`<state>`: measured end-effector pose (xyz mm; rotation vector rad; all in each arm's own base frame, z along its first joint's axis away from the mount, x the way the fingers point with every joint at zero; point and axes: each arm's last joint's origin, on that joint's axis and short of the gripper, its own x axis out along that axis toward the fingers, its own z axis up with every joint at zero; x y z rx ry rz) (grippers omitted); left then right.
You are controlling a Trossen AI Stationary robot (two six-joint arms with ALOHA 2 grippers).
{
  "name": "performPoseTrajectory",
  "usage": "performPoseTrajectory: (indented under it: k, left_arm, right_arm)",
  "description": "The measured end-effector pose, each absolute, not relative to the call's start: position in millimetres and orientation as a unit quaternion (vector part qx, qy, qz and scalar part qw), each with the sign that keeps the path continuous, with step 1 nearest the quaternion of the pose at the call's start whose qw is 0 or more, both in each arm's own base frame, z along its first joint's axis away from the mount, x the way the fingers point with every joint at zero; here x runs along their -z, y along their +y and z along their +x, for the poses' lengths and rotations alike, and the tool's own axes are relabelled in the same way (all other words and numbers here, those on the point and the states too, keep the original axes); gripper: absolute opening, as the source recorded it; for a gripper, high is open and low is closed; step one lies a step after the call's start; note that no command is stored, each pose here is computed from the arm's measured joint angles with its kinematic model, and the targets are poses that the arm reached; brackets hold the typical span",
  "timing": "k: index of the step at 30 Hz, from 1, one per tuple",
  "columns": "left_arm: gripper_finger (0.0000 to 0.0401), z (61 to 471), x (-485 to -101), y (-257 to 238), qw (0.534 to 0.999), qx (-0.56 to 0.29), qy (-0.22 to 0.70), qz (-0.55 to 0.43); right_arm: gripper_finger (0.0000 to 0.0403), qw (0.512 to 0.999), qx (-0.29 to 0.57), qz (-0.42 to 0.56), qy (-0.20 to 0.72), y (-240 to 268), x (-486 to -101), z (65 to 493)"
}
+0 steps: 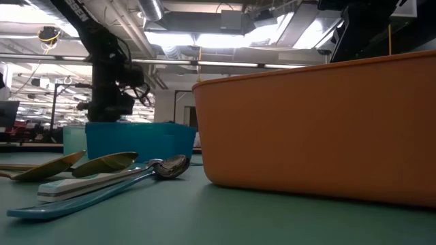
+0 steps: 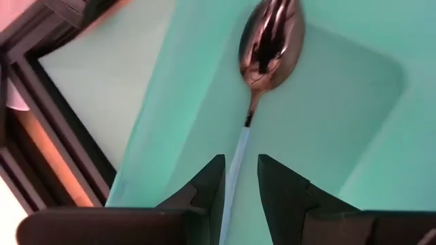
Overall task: Sort silverware by color (type)
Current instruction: Put the patterned blue spoon into the blue bin
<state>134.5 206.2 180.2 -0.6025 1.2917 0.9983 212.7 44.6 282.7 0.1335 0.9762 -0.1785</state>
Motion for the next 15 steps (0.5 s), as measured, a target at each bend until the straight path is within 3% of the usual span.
performPoseTrajectory:
  k: [15]
  left_arm:
    - [0.0080, 148, -236, 160, 0.761, -0.383, 0.458, -0.252]
  right_arm:
    - [0.0131, 0.878, 0.089, 0.062, 0.467, 44, -283, 213]
